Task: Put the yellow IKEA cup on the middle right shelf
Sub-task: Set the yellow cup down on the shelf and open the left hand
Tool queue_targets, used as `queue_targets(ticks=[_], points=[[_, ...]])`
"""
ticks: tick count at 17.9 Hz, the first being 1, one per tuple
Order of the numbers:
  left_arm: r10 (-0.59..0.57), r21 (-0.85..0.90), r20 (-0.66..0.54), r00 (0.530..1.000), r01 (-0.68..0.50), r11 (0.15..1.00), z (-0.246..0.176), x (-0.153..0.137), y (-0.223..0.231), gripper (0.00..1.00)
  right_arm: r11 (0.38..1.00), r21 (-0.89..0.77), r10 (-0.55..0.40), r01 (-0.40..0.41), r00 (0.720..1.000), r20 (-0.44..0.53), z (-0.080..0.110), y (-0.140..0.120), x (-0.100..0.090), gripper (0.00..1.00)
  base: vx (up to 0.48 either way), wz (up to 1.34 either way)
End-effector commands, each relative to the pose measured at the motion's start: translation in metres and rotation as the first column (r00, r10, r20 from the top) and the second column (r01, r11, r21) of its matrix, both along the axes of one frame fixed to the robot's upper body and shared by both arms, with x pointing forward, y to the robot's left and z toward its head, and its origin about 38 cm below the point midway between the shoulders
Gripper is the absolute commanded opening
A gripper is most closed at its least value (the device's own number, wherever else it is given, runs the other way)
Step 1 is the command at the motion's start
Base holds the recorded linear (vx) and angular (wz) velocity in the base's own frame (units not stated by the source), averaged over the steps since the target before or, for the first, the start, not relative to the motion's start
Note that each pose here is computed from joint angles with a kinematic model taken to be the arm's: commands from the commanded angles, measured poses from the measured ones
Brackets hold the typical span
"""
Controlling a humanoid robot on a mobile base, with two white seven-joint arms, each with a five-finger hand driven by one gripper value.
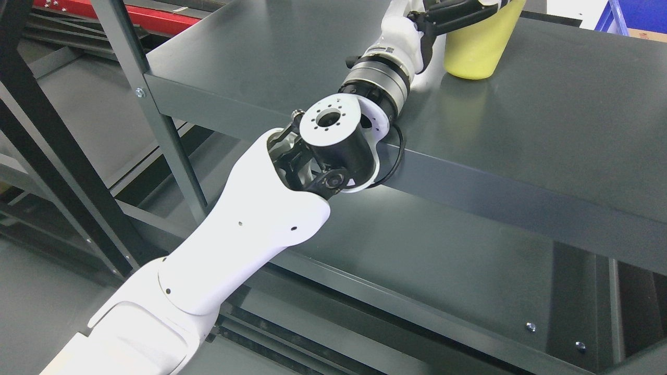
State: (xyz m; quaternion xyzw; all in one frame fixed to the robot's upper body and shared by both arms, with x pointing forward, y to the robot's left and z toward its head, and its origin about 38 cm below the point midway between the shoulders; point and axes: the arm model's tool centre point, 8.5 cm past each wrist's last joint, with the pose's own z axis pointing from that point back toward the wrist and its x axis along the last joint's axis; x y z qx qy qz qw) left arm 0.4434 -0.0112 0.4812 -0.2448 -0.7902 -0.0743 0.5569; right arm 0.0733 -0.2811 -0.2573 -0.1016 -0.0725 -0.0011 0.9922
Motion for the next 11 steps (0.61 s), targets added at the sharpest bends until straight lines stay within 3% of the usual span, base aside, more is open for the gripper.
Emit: queue_targets(ticks=[1, 8, 11], points=[[0.053, -0.053, 0.073, 0.996, -0.049, 0.997, 0.015, 0.003, 0.018, 0.89, 1.000, -0.011, -0.008, 0.008, 1.000, -0.013, 0.000, -0.010, -0.009, 0.99, 0.000, 0.00], [0.142, -0.087, 0.301, 0.943, -0.122, 0.989, 0.031, -0.006, 0.027, 0.91, 1.000, -0.011, -0.008, 0.008, 1.000, -0.013, 0.000, -0.010, -0.009, 0.99, -0.014, 0.02], [0.163, -0.079, 0.336, 0.928, -0.145, 0.986, 0.028, -0.006, 0.029, 0.91, 1.000, -0.011, -0.008, 0.008, 1.000, -0.013, 0.000, -0.010, -0.009, 0.99, -0.035, 0.06]])
